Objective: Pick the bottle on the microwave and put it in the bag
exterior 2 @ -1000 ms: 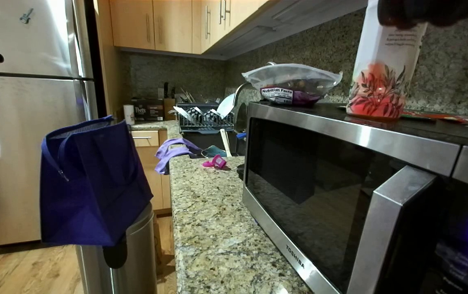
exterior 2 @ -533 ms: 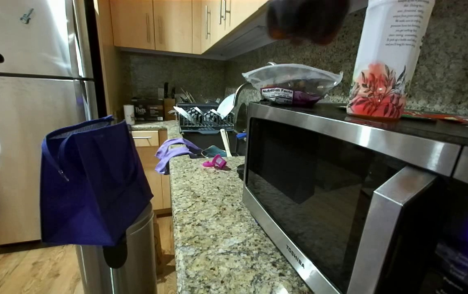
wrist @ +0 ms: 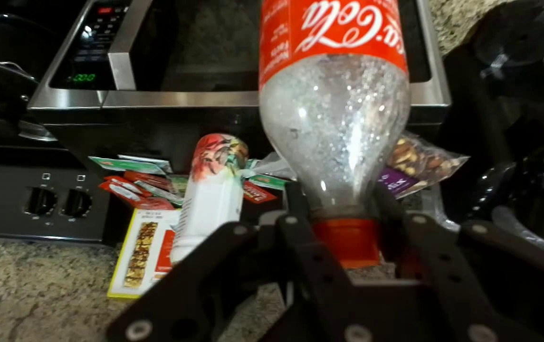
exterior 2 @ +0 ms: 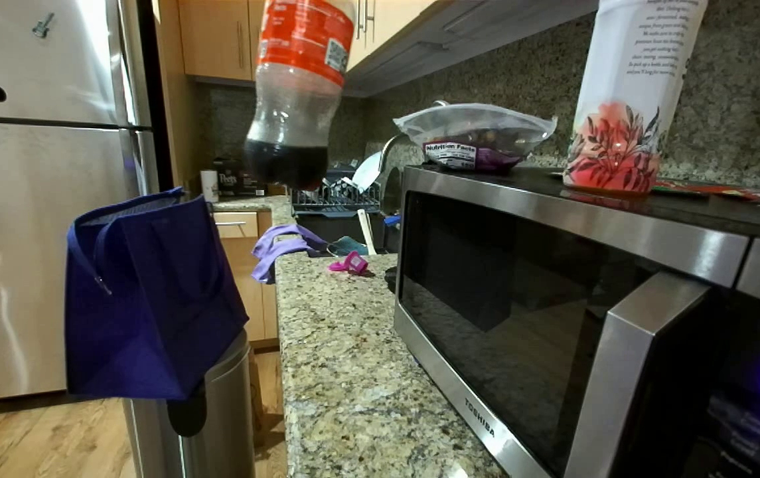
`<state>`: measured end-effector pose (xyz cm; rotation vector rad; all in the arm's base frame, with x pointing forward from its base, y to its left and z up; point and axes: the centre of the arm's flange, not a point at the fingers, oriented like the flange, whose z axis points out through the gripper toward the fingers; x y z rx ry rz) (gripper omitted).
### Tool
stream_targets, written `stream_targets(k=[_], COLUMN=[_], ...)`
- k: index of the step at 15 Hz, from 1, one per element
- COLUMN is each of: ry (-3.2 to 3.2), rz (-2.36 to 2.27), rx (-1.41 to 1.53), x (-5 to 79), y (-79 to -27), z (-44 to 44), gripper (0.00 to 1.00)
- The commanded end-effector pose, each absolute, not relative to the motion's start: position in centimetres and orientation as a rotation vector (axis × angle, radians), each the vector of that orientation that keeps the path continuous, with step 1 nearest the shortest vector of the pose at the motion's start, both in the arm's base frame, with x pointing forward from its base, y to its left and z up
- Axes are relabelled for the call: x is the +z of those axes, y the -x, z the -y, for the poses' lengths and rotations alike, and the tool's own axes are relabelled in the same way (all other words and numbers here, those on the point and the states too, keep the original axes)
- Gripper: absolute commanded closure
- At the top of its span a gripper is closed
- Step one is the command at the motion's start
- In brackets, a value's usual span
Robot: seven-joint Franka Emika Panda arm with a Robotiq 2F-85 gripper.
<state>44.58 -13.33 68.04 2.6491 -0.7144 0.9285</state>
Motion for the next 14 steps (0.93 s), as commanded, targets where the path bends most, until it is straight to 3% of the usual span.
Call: stream_targets(k=[1,6,7,14], ry=[-2.671,-2.778,-2.742,-2.768], rz=[0.47,0.099,0.233,0.138], rx=[0.995,0.943,0.962,0.952], x=[68.8,67.8,68.3,67.6], y=[-40.8,-36.5,-39.3,-37.3], z=[7.9,0.6,2.0,0.5], gripper=[0.88,0.88,0.63,0.63])
